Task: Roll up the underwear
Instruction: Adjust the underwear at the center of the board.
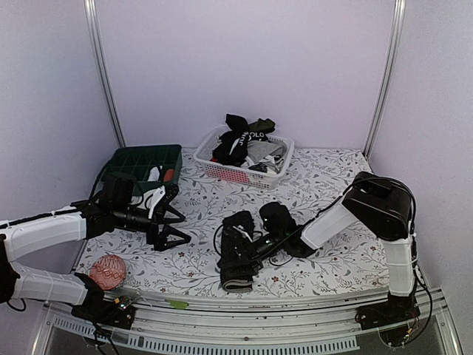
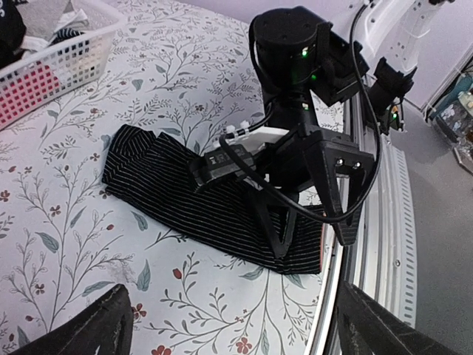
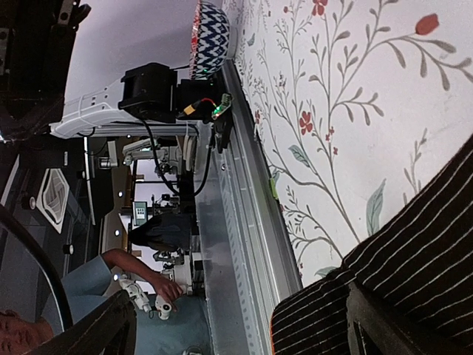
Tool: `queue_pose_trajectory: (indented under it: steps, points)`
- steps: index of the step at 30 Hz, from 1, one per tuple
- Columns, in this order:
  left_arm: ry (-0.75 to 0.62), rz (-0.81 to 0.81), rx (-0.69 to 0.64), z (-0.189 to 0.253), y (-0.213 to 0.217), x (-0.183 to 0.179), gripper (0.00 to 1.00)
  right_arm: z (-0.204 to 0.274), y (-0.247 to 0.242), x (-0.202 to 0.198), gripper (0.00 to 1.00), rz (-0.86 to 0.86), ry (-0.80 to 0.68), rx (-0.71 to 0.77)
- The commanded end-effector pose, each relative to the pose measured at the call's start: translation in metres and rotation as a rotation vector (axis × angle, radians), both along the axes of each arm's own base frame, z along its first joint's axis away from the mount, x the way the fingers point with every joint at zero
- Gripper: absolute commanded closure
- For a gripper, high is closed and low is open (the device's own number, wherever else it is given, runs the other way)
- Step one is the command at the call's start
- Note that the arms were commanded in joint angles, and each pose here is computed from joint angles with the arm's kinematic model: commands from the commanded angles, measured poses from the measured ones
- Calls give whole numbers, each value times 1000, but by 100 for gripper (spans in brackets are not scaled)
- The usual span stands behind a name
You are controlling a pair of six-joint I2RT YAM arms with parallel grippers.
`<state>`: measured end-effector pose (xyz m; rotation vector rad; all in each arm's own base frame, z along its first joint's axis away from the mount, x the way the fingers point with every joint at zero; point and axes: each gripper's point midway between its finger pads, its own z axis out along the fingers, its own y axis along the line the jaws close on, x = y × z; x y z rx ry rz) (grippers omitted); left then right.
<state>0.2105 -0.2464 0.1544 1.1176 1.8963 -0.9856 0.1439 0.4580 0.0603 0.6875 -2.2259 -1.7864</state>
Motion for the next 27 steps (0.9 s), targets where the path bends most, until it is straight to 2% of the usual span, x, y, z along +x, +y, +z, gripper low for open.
queue_pose_trajectory:
  steps: [1,6,9,14,16,19,22,24,27]
  points:
    - [-32,-32,-20,5,-5,-2,4,-26,-2,13,1,-57,57,-14]
    - [-69,-41,-11,7,-6,1,4,-20,-1,54,2,-147,53,9]
    - [-151,-102,12,5,-7,-2,5,-8,8,62,5,-144,43,40]
    - [-325,-330,69,-11,-17,-39,22,46,12,63,11,-136,-30,150]
    - [-399,-422,87,-19,-23,-57,24,72,8,61,11,-138,-75,183]
    - [-519,-510,126,-31,-34,-74,26,84,-3,59,14,-180,-135,143]
    - [-591,-544,168,-43,-46,-77,31,71,-20,60,21,-226,-218,14]
    - [-618,-558,193,-51,-54,-77,35,56,-33,62,29,-240,-325,-71]
    - [-666,-578,238,-66,-66,-79,39,37,-45,65,49,-230,-387,-161]
